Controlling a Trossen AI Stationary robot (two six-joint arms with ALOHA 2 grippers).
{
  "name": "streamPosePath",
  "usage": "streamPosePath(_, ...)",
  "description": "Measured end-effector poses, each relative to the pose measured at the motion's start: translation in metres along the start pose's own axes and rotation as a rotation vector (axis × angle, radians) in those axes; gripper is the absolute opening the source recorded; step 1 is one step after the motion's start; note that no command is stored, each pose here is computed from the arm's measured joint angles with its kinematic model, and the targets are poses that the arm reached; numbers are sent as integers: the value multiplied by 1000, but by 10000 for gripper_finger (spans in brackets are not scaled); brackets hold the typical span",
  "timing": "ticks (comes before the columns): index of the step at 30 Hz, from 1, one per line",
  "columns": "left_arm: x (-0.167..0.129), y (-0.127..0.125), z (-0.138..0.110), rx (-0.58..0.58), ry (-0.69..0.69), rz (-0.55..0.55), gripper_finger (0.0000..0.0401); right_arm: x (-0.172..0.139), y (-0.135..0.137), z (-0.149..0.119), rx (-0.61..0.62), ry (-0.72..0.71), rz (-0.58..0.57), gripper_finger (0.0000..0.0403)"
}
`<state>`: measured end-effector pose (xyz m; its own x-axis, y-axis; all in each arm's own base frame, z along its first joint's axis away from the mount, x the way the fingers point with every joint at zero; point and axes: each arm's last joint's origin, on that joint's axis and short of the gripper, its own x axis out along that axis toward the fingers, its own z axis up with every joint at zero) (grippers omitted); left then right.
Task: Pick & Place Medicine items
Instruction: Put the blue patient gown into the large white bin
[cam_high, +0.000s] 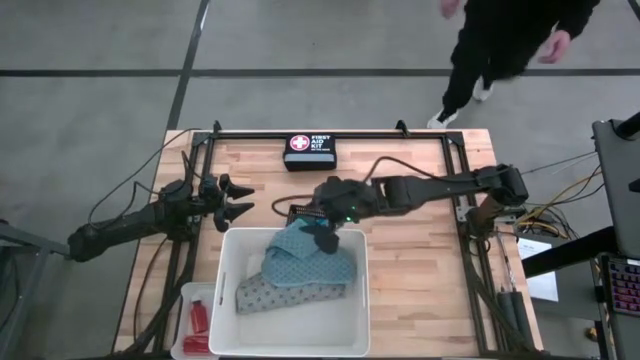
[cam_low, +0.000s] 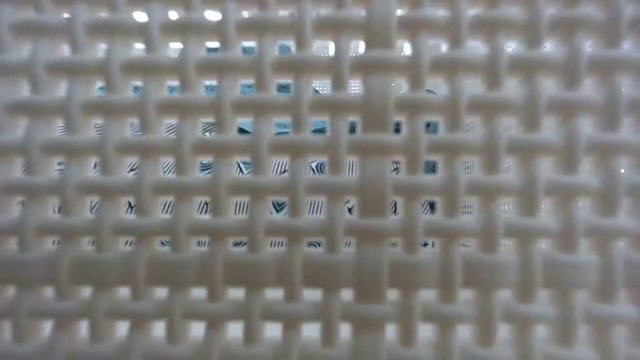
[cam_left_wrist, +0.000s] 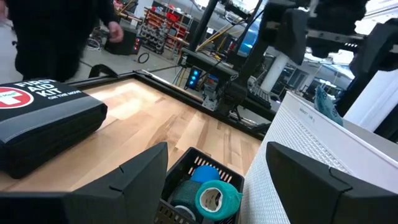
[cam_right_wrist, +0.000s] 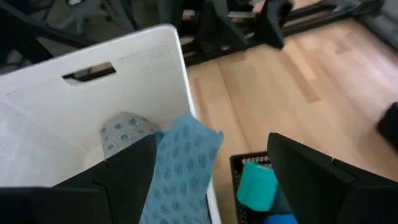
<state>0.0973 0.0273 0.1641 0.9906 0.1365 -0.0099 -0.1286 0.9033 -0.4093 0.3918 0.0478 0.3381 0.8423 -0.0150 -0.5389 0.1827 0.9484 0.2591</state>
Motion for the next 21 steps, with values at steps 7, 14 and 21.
streamPosePath(7,0,0,0,-1,2,1,276,26,-8,-6,8,47,68,303)
streamPosePath(14,1,1,-1,-3,13,6,276,41,-9,-12,7,64,82,297)
streamPosePath(21,1,1,-1,-2,11,5,276,36,5,-15,-4,92,182,299)
